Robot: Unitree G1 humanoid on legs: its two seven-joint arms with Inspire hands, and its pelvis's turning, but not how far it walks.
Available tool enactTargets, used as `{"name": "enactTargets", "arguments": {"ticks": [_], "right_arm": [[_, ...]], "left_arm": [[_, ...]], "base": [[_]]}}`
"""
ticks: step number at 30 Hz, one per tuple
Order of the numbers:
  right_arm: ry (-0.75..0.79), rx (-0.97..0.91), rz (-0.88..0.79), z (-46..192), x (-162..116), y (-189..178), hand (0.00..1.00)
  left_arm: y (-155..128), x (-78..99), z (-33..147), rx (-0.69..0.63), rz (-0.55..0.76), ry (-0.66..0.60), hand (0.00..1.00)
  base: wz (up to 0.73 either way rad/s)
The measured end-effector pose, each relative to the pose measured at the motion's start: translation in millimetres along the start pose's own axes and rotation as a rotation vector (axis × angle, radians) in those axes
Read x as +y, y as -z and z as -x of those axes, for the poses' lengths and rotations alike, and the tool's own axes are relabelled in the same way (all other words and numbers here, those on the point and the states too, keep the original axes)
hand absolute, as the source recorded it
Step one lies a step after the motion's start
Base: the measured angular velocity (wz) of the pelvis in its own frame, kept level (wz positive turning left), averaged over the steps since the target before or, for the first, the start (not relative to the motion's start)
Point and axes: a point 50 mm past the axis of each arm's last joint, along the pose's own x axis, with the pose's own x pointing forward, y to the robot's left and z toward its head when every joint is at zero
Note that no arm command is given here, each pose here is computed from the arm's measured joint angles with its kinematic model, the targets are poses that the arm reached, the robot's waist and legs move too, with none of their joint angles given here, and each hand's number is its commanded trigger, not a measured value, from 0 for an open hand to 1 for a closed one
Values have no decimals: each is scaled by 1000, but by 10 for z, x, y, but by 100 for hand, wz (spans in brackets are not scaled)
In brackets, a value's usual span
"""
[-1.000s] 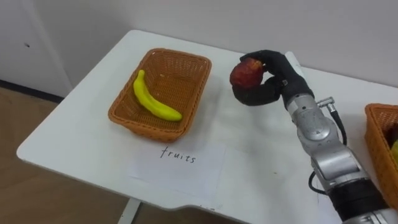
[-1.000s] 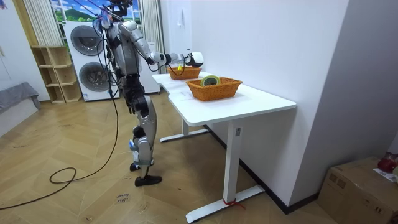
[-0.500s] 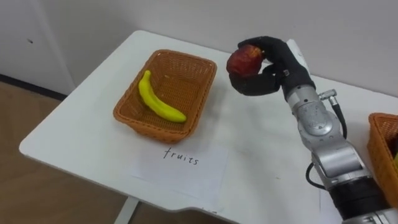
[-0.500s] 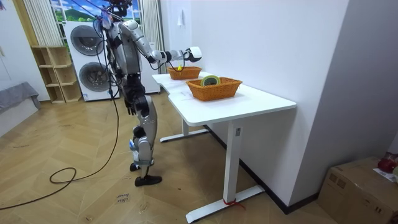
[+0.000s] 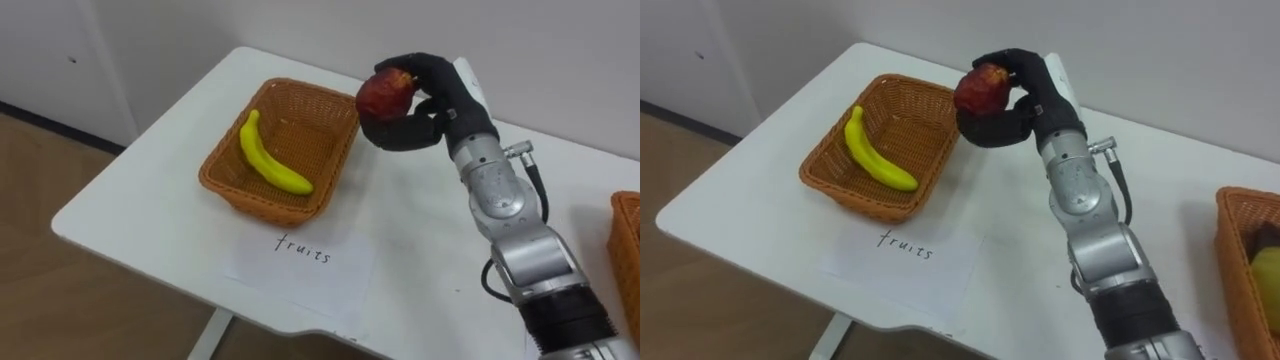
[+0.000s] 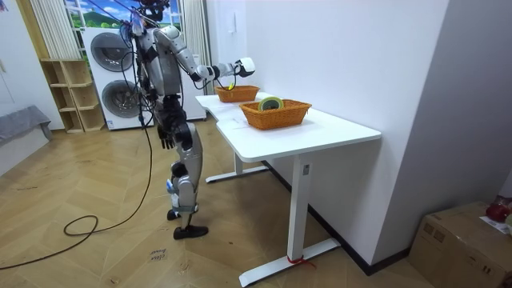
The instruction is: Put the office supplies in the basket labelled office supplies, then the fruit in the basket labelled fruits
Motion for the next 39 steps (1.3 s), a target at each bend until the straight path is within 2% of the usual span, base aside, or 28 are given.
{"name": "enactTargets", "arguments": {"ticks": [4,10,32,39], "right_arm": [[6,-2,5,0,-2,-5,100],[-42,7,22,10,139,-10,100],[-85,24,33,-34,197,-7,100],[-131,52,48,-16,298,57,100]], "left_arm": [[8,11,2,1,-46,9,0],[32,41,2,8,-47,6,0],[59,30,20,2,-53,14,0],[65,33,19,5,-52,9,0]], "base": [[4],[5],[4],[0]]}}
